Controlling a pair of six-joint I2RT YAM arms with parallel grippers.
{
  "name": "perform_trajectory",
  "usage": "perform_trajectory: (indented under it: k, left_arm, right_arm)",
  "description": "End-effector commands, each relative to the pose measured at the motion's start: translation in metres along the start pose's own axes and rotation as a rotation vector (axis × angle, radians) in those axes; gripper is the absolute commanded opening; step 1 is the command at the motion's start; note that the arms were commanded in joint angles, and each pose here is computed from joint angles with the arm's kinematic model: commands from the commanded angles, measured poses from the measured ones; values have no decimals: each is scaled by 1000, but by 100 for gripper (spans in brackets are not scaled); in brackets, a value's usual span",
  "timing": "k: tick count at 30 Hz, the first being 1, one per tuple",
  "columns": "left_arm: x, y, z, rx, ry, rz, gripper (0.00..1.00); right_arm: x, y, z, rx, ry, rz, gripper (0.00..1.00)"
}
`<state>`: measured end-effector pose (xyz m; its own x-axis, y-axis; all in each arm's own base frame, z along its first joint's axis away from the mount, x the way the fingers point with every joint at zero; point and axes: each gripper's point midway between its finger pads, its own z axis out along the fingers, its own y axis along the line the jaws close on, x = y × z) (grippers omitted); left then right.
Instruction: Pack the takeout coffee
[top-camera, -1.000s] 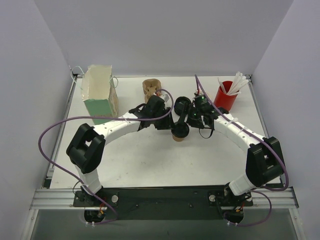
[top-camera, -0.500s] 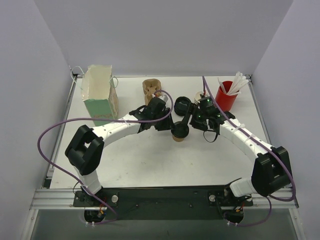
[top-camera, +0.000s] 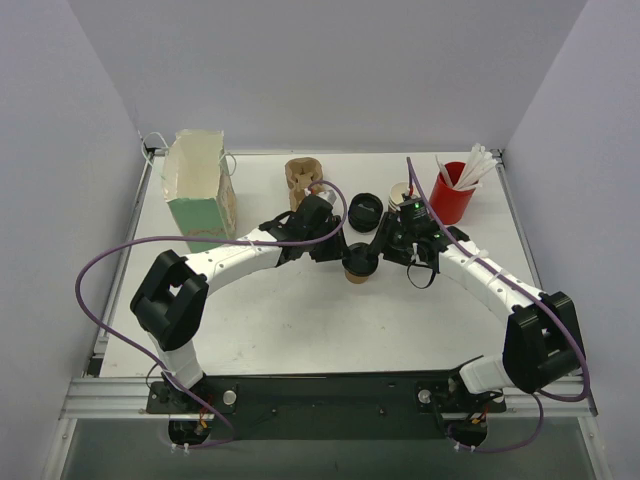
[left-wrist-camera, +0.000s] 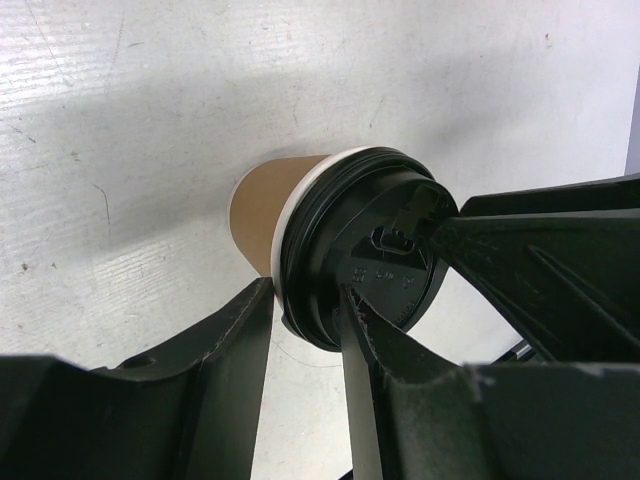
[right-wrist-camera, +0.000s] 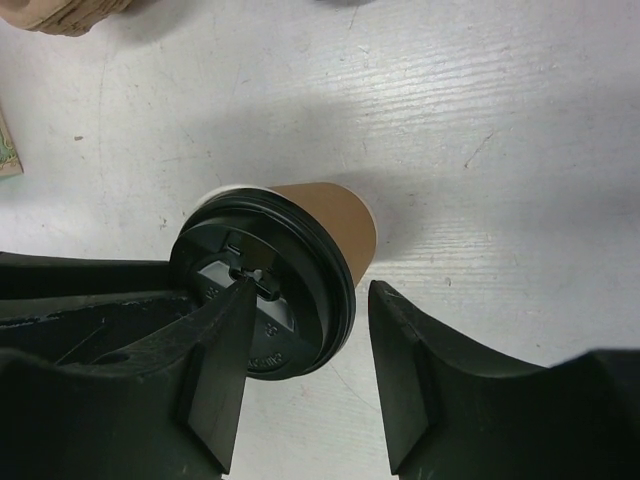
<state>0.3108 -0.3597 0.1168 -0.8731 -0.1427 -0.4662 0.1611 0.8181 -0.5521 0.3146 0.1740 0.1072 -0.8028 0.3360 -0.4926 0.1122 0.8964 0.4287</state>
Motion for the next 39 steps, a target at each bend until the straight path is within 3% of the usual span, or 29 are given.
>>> perform_trajectory:
  k: [1, 23, 39]
  left_arm:
    - [-11, -16, -11, 33, -43, 13, 42]
    - [-10, -30, -14, 74, -21, 49, 43]
    - [-18, -28, -18, 30, -21, 91, 43]
  right_arm:
    - [-12, 7, 3, -17, -24, -4, 43]
    - [-17, 13, 20, -16, 37, -133, 31]
    - [-20, 16, 15, -11, 42, -162, 30]
